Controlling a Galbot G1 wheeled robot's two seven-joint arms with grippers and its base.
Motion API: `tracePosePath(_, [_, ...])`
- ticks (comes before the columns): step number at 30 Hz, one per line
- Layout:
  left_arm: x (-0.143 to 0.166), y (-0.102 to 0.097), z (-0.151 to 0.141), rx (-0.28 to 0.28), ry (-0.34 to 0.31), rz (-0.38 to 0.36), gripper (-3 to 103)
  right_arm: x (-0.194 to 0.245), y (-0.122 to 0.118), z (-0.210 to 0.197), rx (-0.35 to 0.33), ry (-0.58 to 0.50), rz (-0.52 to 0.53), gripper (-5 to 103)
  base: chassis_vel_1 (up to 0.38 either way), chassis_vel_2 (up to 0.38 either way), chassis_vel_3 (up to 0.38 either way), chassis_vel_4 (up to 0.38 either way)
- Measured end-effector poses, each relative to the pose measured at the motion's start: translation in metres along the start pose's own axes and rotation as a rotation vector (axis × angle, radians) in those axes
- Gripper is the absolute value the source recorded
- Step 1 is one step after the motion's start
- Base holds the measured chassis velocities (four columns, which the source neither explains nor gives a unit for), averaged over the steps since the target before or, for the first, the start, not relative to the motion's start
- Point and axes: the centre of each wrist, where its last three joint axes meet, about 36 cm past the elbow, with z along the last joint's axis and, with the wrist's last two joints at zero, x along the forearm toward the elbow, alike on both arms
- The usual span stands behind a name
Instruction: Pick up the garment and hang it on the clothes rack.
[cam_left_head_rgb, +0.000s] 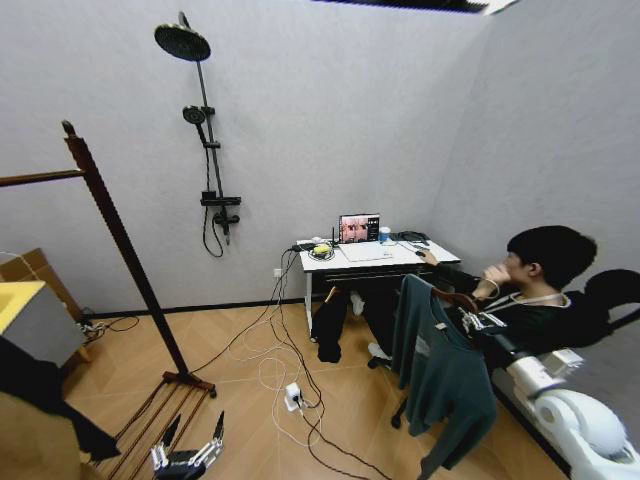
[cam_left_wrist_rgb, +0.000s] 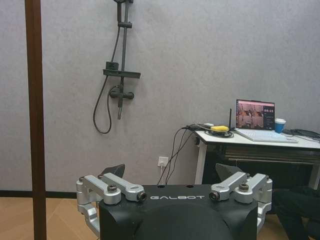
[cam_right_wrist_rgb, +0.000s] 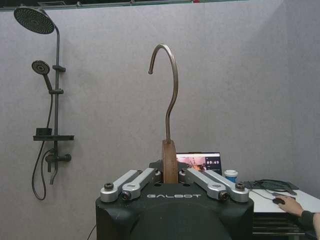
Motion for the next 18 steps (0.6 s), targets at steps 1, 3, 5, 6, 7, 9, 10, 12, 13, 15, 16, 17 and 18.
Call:
tracePosePath(1, [0.000,0.000,0.000,0.000,0.000,0.000,100,0.000,0.001,0.001,0.002,0.003,-0.001,9,0.000,0.000,0.000,0.000])
tracePosePath(3, [0.000,0.000,0.000,0.000,0.000,0.000,100,0.000,0.003,0.003,0.003,0.007,-0.001,9,0.000,0.000,0.000,0.000])
tracePosePath(5, [0.000,0.000,0.000,0.000,0.000,0.000,100,0.000,0.004,0.004,0.003,0.010,-0.002,9,0.000,0.000,0.000,0.000])
tracePosePath(6, [0.000,0.000,0.000,0.000,0.000,0.000,100,0.001,0.005,0.005,0.003,0.013,-0.002,9,0.000,0.000,0.000,0.000])
tracePosePath(7, [0.000,0.000,0.000,0.000,0.000,0.000,100,0.001,0.005,0.005,0.003,0.013,-0.002,9,0.000,0.000,0.000,0.000])
tracePosePath(9, [0.000,0.000,0.000,0.000,0.000,0.000,100,0.002,0.006,0.007,0.003,0.017,-0.002,9,0.000,0.000,0.000,0.000])
tracePosePath(10, [0.000,0.000,0.000,0.000,0.000,0.000,100,0.002,0.006,0.007,0.003,0.017,-0.002,9,0.000,0.000,0.000,0.000])
tracePosePath(12, [0.000,0.000,0.000,0.000,0.000,0.000,100,0.003,0.007,0.008,0.001,0.019,-0.003,9,0.000,0.000,0.000,0.000])
tracePosePath(13, [0.000,0.000,0.000,0.000,0.000,0.000,100,0.005,0.009,0.009,-0.002,0.023,-0.004,9,0.000,0.000,0.000,0.000])
tracePosePath(15, [0.000,0.000,0.000,0.000,0.000,0.000,100,0.008,0.014,0.011,-0.003,0.030,0.007,9,0.000,0.000,0.000,0.000])
tracePosePath(16, [0.000,0.000,0.000,0.000,0.000,0.000,100,0.008,0.014,0.011,-0.003,0.030,0.007,9,0.000,0.000,0.000,0.000])
tracePosePath(17, [0.000,0.000,0.000,0.000,0.000,0.000,100,0.009,0.016,0.013,-0.005,0.034,0.013,9,0.000,0.000,0.000,0.000])
tracePosePath(18, [0.000,0.000,0.000,0.000,0.000,0.000,100,0.010,0.018,0.016,-0.005,0.038,0.017,9,0.000,0.000,0.000,0.000])
